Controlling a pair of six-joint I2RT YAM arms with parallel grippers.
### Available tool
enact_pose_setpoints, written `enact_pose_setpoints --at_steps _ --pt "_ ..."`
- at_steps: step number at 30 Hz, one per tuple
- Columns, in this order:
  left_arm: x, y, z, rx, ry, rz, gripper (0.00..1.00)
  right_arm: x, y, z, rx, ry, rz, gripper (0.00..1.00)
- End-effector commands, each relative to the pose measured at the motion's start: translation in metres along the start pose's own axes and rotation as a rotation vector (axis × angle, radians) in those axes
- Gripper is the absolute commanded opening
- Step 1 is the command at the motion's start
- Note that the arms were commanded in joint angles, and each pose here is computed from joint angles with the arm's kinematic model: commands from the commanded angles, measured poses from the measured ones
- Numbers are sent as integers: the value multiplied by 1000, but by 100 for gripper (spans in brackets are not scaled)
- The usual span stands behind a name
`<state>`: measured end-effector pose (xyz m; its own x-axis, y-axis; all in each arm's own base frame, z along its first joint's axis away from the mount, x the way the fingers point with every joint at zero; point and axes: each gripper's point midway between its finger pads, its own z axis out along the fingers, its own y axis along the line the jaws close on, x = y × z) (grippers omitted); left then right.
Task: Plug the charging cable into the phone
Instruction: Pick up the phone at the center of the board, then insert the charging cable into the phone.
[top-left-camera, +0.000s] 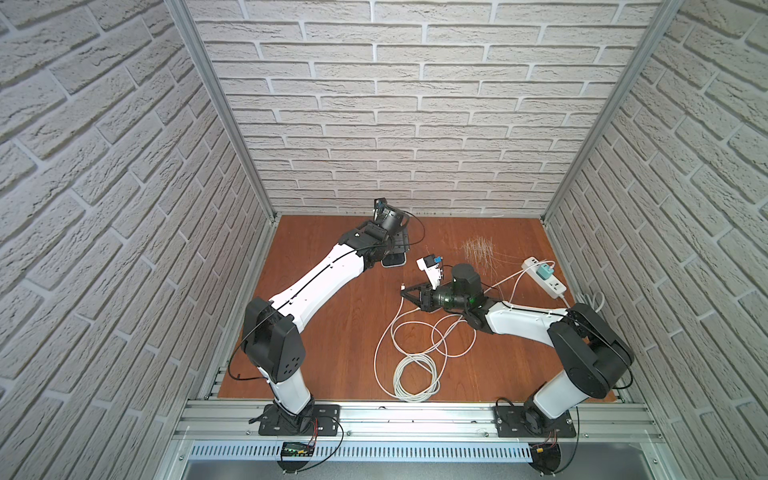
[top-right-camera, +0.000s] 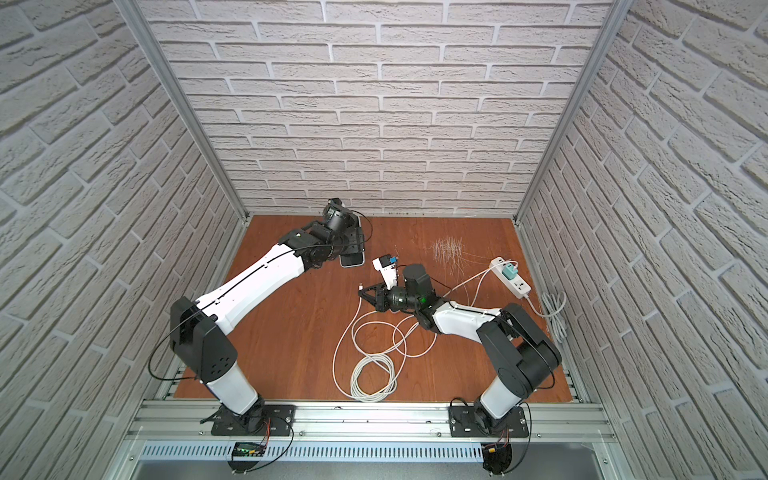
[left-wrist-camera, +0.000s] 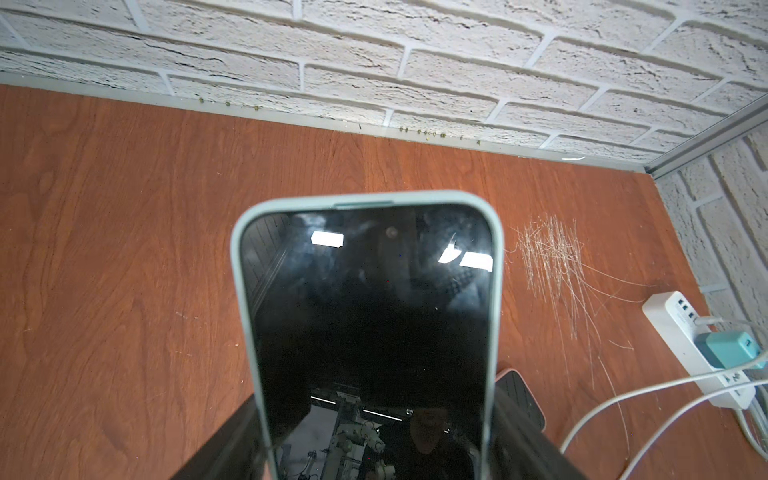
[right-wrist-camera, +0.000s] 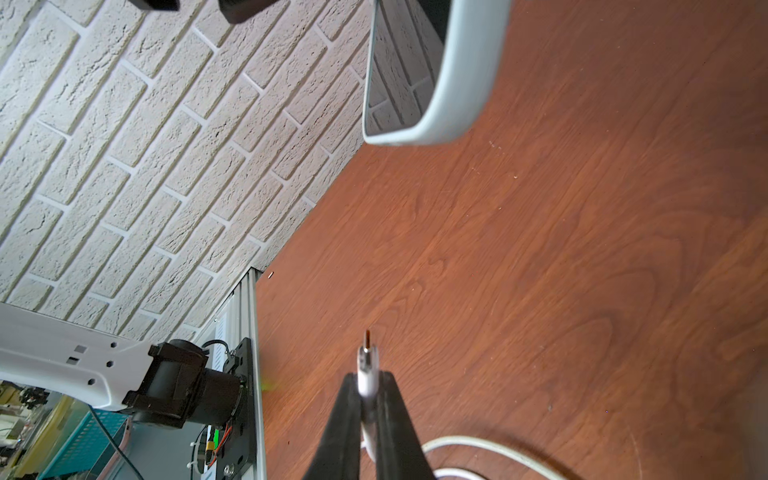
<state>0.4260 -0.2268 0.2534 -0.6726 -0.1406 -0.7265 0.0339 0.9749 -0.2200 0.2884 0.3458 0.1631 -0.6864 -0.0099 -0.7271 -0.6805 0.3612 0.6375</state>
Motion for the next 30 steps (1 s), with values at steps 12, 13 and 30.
enact_pose_setpoints --at_steps 12,13,30 --pt "-1 -26 -18 78 -68 46 28 -9 15 1 -52 -24 -49 3" --pt "1 -26 -19 81 -67 48 28 -8 15 1 -52 -23 -47 3" --pt "11 -30 -29 129 -54 27 27 -10 14 1 -50 -35 -43 3"
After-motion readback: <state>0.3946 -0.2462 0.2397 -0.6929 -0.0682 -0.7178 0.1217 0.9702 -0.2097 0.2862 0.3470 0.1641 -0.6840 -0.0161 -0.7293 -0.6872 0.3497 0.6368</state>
